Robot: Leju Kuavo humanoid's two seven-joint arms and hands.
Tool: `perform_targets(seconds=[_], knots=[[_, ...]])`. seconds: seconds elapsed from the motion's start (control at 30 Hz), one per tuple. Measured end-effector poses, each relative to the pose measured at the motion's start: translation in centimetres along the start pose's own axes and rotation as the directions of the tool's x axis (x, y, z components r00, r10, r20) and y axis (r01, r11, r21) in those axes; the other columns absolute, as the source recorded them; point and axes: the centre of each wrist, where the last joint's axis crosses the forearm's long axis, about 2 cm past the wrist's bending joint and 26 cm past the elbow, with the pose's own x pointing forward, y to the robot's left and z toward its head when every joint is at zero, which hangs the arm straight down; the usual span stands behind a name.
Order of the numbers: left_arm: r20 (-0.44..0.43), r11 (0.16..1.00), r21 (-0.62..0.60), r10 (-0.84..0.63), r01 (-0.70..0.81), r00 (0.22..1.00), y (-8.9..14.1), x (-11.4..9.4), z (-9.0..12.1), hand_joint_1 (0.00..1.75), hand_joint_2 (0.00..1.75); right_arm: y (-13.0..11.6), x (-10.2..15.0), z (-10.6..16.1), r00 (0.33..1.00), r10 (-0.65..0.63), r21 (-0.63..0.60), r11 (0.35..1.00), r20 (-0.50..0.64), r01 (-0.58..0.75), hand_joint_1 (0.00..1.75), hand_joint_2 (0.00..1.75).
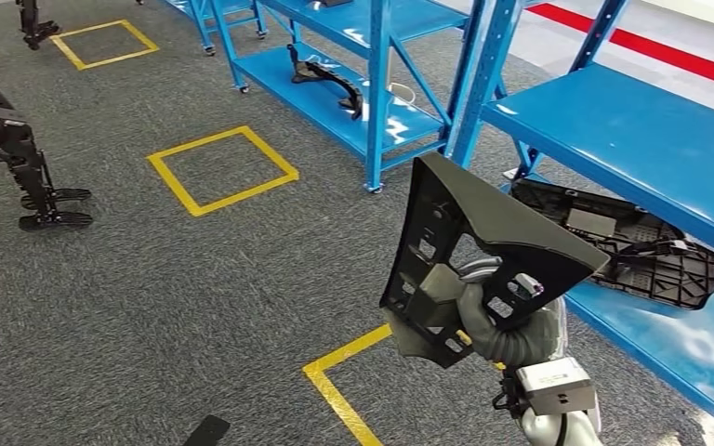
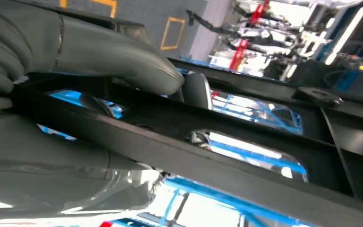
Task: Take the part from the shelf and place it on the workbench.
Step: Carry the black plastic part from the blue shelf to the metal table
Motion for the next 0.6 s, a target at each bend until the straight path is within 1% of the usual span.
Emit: perform_targets(seconds=[0.43, 0.6], knots=[[0.004, 1.000, -0.003, -0.007, 0.007, 1.000, -0.10, 0.17, 0.06, 0.00, 1.75, -0.29, -0.13, 0.29, 1.000, 0.009, -0.005, 1.000, -0.011, -0.009, 1.75, 1.75], [0.001, 1.000, -0.006, -0.011, 0.011, 1.000, -0.23, -0.09, 0.13, 0.00, 1.75, -0.27, -0.09, 0.33, 1.000, 0.007, -0.008, 1.000, -0.013, -0.007, 1.75, 1.75]])
